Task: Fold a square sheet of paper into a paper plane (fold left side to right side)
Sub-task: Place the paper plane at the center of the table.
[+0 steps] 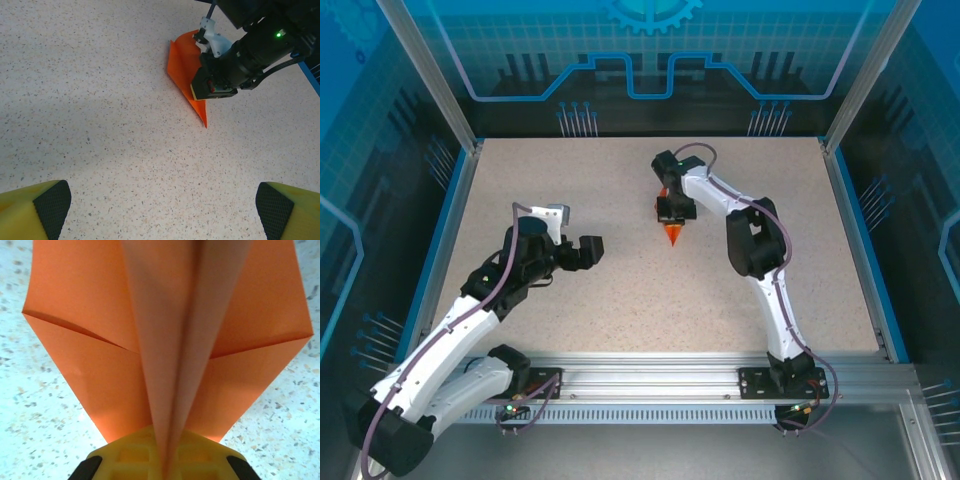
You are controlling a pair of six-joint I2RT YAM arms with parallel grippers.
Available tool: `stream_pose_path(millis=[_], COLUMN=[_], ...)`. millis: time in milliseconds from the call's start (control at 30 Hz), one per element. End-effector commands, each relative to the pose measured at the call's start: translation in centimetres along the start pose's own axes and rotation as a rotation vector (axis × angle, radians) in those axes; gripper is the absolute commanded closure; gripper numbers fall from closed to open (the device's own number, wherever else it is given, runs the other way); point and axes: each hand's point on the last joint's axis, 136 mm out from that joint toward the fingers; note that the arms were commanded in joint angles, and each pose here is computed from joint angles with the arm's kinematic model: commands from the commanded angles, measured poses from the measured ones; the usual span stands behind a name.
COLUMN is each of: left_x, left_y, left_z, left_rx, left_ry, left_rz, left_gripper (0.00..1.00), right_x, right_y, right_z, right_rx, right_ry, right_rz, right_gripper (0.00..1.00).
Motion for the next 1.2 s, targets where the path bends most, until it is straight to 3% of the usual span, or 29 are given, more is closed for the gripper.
stream_pose_path(millis=[0, 300, 767, 1167], left_x=[-0.1, -0.3, -1.0, -1.7], left_y=[0.2, 0.4, 0.4, 0.3], left_z=[0.1, 1.3, 2.1, 3.3], left_rx=[0.001, -0.074, -0.130, -0.182], left_ry=[-0.024, -0.027, -0.034, 0.047], left_rz=[-0.005, -0.005, -0.008, -0.040], left_gripper=[0.01, 0.01, 0.01, 0.01], right_x=[0.1, 0.7, 1.4, 3.0], right_y=[-0.4, -1.1, 1.1, 6.6], right_z=[-0.7, -0.6, -0.1, -0.3], right_rx=[0.030, 0.028, 0.033, 0.010], right_ry=[0.006, 0.002, 0.033, 0.073], right_rz=[0.030, 0.058, 0.036, -0.033], right_gripper=[0.93, 0.85, 0.75, 0.55])
Point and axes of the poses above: each hand's point on the last joint's axis, 136 mm out from that joint toward the fingers, its own y axis back along the fingers, its own z axis along the line the jaws close on, x = y × z, and after that the axes turned 9 degrees about -y, right-handed
